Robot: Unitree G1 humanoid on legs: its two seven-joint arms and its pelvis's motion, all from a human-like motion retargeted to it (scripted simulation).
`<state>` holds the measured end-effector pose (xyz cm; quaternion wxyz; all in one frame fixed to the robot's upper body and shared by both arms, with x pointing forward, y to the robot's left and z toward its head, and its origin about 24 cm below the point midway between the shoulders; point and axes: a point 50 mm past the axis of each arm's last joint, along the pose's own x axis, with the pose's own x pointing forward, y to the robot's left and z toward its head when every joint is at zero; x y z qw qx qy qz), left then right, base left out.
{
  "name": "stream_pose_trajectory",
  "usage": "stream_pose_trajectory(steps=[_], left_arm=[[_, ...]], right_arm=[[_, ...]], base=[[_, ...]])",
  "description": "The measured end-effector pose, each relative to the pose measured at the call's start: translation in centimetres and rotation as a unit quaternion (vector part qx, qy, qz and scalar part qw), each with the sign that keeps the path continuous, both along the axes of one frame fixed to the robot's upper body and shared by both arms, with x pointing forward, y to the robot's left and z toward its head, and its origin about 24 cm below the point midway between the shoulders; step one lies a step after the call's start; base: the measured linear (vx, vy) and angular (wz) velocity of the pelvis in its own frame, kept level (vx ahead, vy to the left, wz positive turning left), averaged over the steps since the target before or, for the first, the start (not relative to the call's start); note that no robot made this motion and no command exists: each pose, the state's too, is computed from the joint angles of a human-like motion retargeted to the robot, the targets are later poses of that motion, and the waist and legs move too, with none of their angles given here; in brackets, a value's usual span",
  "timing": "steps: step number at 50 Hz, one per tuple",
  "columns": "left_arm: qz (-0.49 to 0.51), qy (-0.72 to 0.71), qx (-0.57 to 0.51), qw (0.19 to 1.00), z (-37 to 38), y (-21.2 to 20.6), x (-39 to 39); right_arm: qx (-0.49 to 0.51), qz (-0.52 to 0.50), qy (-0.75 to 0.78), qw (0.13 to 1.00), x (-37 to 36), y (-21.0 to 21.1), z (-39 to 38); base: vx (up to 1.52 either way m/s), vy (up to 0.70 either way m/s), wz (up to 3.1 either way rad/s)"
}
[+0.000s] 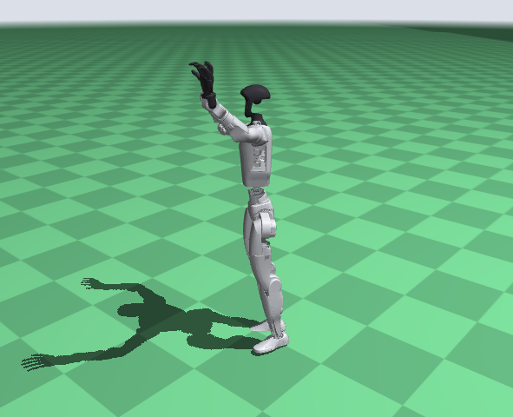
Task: Upper body actions
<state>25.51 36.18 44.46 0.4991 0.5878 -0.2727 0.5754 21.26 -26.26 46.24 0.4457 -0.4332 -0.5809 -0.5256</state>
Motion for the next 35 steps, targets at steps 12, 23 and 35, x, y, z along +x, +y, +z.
stream_pose_trajectory(steps=[12, 23, 35], left_arm=[[-0.092, -0.123, 0.392, 0.907, 4.2, -16.2, 0.4], [0.079, -0.144, -0.312, 0.936, -8.2, 12.8, -8.2], [-0.002, -0.426, -0.429, 0.796, -21.0, 16.9, -15.6]], right_arm=[[-0.176, 0.062, -0.183, 0.965, -2.3, 6.6, -1.0], [0.364, -0.003, 0.138, 0.921, 0.8, -16.9, -9.2], [0.582, 0.348, 0.034, 0.734, 0.5, -21.5, -17.2]], base=[[0.04, -0.06, 0.03], [-0.05, 0.04, -0.08], [-0.01, 0.01, -0.02]])
